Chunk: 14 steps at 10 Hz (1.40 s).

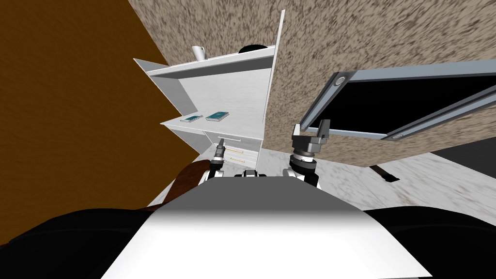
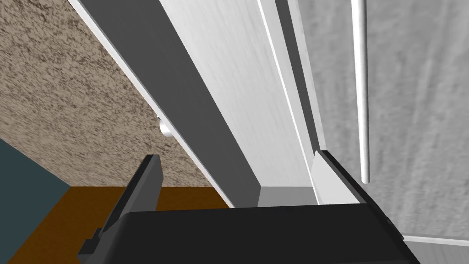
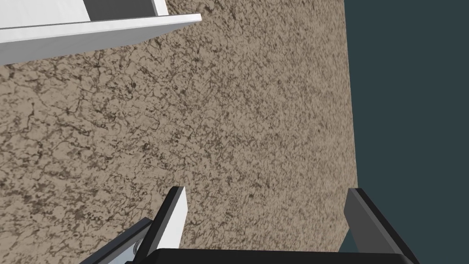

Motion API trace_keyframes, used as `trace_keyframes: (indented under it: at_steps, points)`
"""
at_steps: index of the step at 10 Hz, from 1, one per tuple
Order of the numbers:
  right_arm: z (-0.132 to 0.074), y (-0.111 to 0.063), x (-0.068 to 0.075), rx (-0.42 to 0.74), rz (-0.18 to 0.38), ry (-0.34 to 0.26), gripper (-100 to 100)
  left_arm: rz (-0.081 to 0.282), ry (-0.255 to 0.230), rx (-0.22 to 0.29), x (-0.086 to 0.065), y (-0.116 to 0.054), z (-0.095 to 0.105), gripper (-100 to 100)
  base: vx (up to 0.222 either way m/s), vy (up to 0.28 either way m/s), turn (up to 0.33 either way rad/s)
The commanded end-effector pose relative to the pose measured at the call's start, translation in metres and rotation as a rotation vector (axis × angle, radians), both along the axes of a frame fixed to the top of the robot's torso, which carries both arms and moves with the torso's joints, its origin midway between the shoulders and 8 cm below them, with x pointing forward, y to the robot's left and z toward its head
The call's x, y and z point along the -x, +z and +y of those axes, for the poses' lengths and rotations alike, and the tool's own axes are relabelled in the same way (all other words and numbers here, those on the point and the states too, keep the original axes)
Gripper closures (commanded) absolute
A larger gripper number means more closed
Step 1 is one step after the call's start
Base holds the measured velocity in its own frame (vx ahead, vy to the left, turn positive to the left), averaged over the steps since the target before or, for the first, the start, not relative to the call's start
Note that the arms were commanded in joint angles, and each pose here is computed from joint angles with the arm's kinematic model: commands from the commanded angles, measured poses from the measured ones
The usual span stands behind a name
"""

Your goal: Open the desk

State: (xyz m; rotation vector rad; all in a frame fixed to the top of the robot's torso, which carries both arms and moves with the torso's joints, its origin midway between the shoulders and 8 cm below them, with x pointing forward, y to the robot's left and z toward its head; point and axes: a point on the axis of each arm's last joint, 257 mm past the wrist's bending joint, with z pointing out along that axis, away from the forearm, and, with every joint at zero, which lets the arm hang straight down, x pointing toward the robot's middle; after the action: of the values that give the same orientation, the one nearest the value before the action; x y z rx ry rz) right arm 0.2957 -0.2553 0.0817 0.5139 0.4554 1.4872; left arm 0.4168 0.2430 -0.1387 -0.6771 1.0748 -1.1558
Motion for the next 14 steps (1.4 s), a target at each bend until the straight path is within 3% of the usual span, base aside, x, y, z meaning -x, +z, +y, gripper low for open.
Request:
trace_keyframes:
  at_steps: [1, 10, 12, 14]
  points:
    - [0.0, 0.0, 0.0, 0.0, 0.0, 0.0, 0, 0.038, -0.013, -0.025, -0.005, -0.022, -0.005, -100, 0.057, 0.022, -0.059]
    - [0.0, 0.0, 0.0, 0.0, 0.0, 0.0, 0, 0.165, -0.061, -0.122, -0.014, -0.094, -0.02, -100, 0.056, 0.022, -0.059]
    - [0.0, 0.0, 0.0, 0.0, 0.0, 0.0, 0, 0.157, -0.054, -0.114, -0.016, -0.082, -0.017, -100, 0.043, 0.001, -0.019]
    - [0.0, 0.0, 0.0, 0.0, 0.0, 0.0, 0, 0.155, -0.054, -0.114, -0.016, -0.08, -0.017, -100, 0.07, -0.011, -0.016]
